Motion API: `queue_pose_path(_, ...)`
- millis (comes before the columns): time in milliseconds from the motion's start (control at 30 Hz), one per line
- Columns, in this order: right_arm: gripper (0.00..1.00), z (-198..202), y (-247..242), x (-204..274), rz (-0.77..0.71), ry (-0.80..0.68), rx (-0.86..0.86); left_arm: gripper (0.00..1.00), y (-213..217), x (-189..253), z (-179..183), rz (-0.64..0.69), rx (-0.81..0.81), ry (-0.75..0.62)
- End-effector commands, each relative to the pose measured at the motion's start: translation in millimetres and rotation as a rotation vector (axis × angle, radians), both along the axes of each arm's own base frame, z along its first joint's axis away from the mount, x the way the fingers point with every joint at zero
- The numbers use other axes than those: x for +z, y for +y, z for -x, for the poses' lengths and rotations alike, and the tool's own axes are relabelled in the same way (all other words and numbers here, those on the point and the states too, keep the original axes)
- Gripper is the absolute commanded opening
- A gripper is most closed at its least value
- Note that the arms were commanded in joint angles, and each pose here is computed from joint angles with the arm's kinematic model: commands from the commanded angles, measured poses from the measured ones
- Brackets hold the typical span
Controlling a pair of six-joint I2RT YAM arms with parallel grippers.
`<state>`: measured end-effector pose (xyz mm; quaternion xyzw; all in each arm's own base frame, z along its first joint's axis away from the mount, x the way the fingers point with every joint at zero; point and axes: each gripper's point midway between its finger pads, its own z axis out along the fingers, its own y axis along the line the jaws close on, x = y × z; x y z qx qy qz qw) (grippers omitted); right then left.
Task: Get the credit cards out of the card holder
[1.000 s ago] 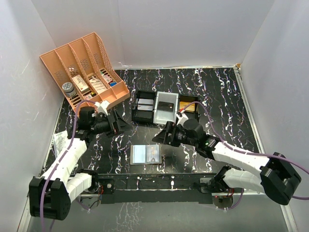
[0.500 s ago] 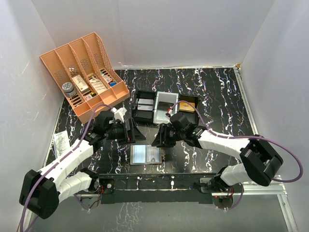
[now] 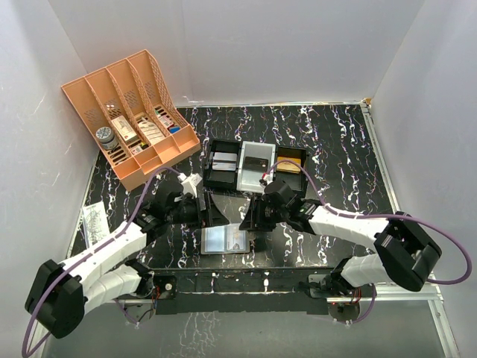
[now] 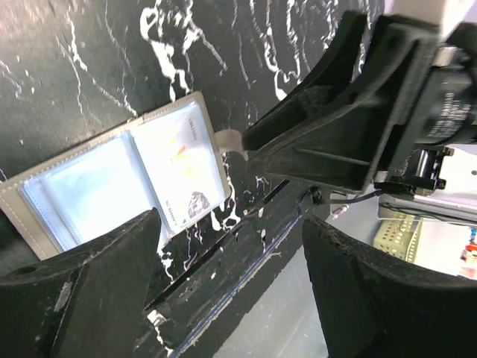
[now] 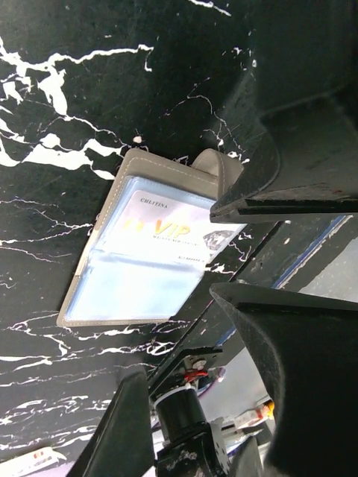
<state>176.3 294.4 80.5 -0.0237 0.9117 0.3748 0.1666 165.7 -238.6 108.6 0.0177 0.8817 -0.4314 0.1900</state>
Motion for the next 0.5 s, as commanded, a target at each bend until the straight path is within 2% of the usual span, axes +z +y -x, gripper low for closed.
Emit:
queue_pose_path(0, 0.36, -11.8, 22.2, 26.1, -0.134, -0.065, -0.015, 0.75, -3.7, 41.6, -17.2, 0.037, -0.017, -0.204)
queue_pose_path(133, 0.36, -5.5, 36.0, 18.4, -0.173, -0.031, 0.02, 0.72, -14.8, 34.4, -7.6, 0.081, -0.061, -0.099)
queue_pose_path(200, 0.36, -0.6, 44.0, 15.9, -0.19, -0.027, 0.031, 0.72, -17.4, 35.4, -6.0, 0.109, -0.065, -0.094)
queue_pose_path(367, 0.35, -3.7, 34.6, -16.0, -0.04, -0.012, -0.05, 0.72, -9.0, 32.7, -7.9, 0.055, -0.024, -0.084)
queue_pose_path(467, 0.35, -2.1, 33.2, -11.2, -0.071, -0.014, -0.066, 0.74, -8.0, 38.7, -5.7, 0.081, -0.006, -0.086)
